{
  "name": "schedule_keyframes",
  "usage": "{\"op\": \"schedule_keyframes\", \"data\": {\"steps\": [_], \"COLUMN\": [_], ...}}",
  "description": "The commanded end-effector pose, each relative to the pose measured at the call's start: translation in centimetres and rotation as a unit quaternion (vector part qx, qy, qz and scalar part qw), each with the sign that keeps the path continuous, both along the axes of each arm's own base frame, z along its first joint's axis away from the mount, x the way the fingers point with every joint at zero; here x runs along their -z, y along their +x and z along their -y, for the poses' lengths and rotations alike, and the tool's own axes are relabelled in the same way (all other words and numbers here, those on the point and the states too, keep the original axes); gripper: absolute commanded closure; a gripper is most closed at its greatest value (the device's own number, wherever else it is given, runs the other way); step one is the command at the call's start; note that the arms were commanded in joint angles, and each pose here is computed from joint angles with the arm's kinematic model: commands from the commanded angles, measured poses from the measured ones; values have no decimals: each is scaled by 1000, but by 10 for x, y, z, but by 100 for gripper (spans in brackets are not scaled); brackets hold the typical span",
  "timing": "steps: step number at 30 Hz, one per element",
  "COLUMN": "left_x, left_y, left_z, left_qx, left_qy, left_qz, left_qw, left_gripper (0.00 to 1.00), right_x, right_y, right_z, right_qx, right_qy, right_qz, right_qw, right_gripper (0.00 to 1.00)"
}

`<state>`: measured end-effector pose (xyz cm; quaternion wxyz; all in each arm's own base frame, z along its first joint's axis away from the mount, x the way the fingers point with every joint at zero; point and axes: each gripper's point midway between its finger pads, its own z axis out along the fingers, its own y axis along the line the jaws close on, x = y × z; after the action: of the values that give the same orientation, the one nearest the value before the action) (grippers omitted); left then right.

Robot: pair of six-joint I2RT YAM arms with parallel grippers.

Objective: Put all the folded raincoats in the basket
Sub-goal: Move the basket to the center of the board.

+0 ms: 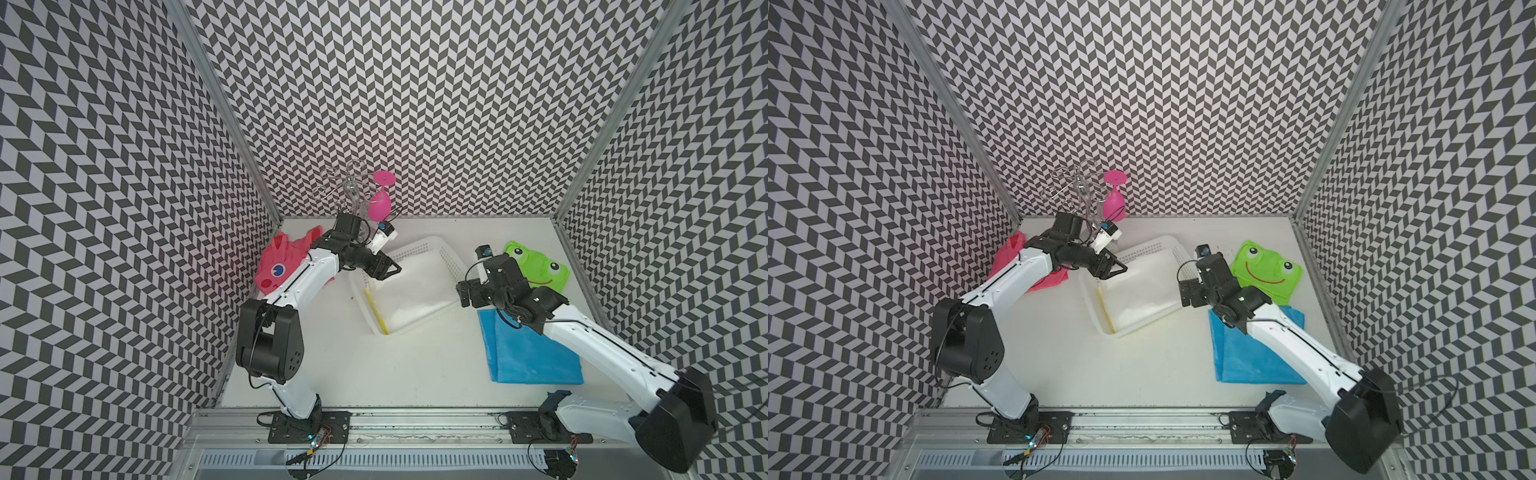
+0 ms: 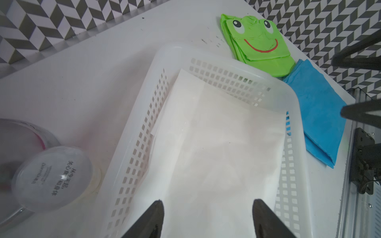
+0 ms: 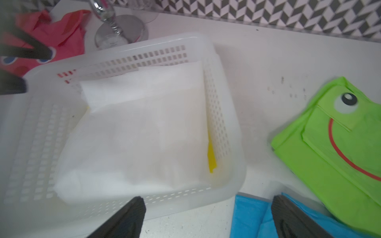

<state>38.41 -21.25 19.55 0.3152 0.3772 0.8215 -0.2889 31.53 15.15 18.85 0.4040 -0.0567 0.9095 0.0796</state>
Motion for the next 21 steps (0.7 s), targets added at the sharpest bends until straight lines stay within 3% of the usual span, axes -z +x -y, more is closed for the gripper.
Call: {"op": "schedule_keyframes", "data": {"steps": [1,5,7,12,18,21], "left_x": [2,6,9,12,25,47], "left_y": [-19,-33,-43,-83,-122,-115], "left_z": [-2,1,4,39,86,97], "left_qx": [26,39,55,127,173,147], "left_qy": [-10,-17,-7,26,39,81], "left_qz": [-2,17,36,118,204,217], "left_qw": [1000,999,998,985,963,962], "left_gripper": [25,23,22,19,10,9], "right_x": [7,51,72,89,87,82], "right_y": [3,-14,-19,-14,2,5], "right_z": [34,48,49,64,111,151], "right_qx": [131,164,158,173,241,300], "right_qy": [75,111,123,122,133,134], "right_qz": [13,-38,-69,-87,-90,-74], "right_qw": [988,979,977,973,957,942], "right_gripper": [0,7,16,31,30,20]}}
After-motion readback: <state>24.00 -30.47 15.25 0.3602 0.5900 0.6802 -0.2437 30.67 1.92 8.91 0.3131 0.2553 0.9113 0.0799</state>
